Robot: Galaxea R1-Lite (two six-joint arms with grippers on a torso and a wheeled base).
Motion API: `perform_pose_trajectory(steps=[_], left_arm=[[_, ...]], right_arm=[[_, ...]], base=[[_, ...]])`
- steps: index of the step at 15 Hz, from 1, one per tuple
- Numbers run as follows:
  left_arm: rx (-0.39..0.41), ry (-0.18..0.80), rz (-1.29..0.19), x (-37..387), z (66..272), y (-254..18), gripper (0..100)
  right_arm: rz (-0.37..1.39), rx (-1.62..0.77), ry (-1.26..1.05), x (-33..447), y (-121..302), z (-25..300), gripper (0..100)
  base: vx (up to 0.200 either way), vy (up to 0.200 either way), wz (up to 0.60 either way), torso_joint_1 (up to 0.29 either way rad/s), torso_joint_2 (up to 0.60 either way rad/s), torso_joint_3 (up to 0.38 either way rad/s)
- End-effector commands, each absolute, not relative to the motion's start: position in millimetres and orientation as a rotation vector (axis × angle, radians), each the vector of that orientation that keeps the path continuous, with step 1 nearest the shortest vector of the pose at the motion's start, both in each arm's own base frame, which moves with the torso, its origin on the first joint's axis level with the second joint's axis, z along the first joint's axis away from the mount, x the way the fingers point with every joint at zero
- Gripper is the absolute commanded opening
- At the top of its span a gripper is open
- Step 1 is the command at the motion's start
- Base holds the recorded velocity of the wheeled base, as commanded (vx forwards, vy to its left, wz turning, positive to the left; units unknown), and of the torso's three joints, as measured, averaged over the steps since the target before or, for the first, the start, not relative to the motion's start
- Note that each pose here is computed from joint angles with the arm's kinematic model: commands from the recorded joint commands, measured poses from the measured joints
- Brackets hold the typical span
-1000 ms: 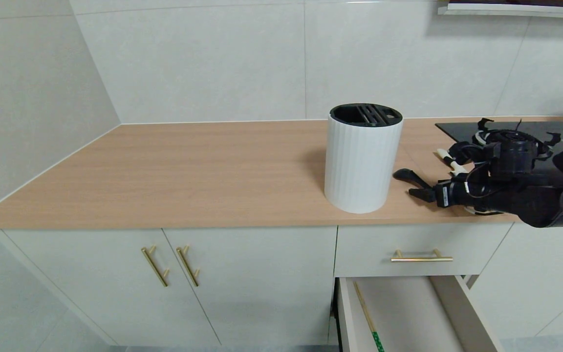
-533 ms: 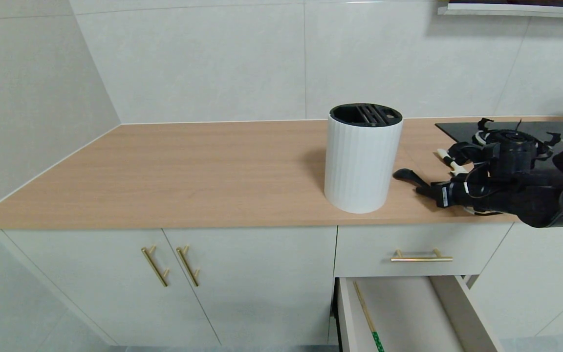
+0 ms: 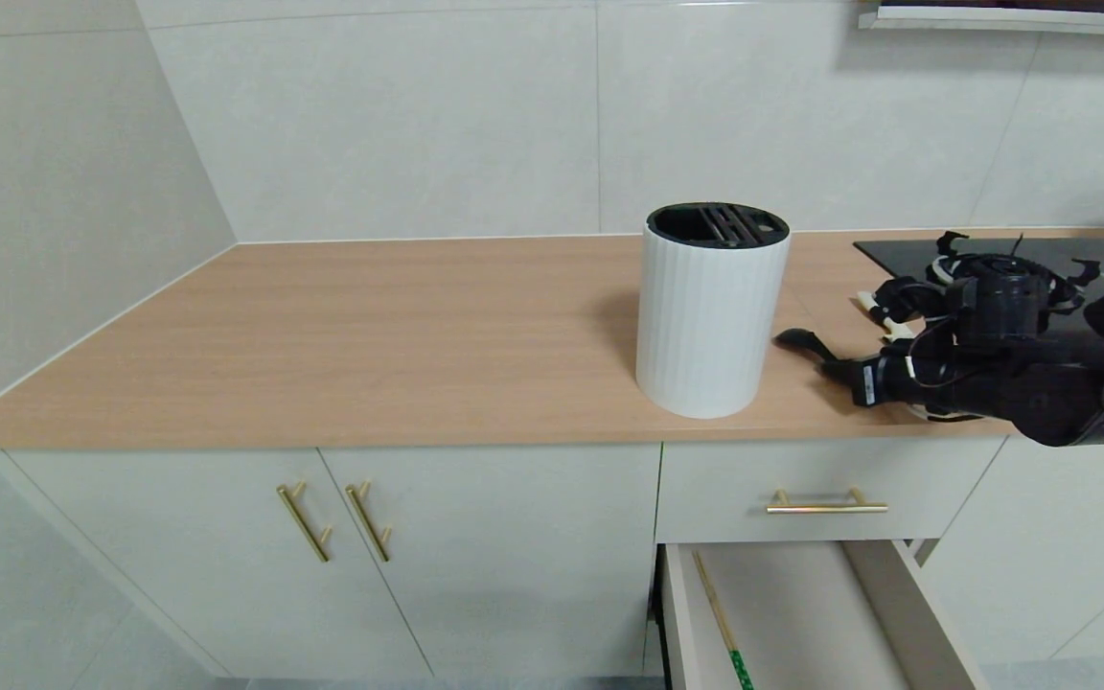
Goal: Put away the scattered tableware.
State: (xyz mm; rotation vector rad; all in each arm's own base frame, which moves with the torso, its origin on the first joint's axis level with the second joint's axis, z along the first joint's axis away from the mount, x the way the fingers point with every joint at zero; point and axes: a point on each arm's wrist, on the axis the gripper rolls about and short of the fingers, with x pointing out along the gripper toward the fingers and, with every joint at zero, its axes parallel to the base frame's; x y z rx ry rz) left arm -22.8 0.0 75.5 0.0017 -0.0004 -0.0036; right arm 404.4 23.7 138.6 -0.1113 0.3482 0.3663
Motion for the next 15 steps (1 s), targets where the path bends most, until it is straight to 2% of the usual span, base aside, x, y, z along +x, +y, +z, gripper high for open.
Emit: perform_pose_trajectory(steps=[1, 6, 9, 15], left_arm=[[0.002, 0.0, -0.003, -22.8, 75.5, -0.1, 100], [0.002, 0.0, -0.005, -22.8, 75.5, 0.0, 100], [0.002, 0.0, -0.003, -22.8, 75.5, -0.1, 100], [0.002, 0.0, -0.003, -22.8, 75.5, -0.1, 100]], right_arm=[[0.339, -0.123, 0.325, 399.4, 26.7, 152.3, 0], [0.218, -0.139, 0.429, 350.8, 45.9, 200.3, 0], [0.169, -0.031, 0.483, 308.2, 56.7, 221.9, 0], [0.166, -0.055, 0.528, 247.7, 52.0, 211.0, 0]], base=[[0.0, 0.0, 0.0, 0.0, 0.0, 0.0], [0.0, 0.0, 0.0, 0.0, 0.0, 0.0], [0.0, 0.0, 0.0, 0.0, 0.0, 0.0], [0.0, 0.0, 0.0, 0.0, 0.0, 0.0]])
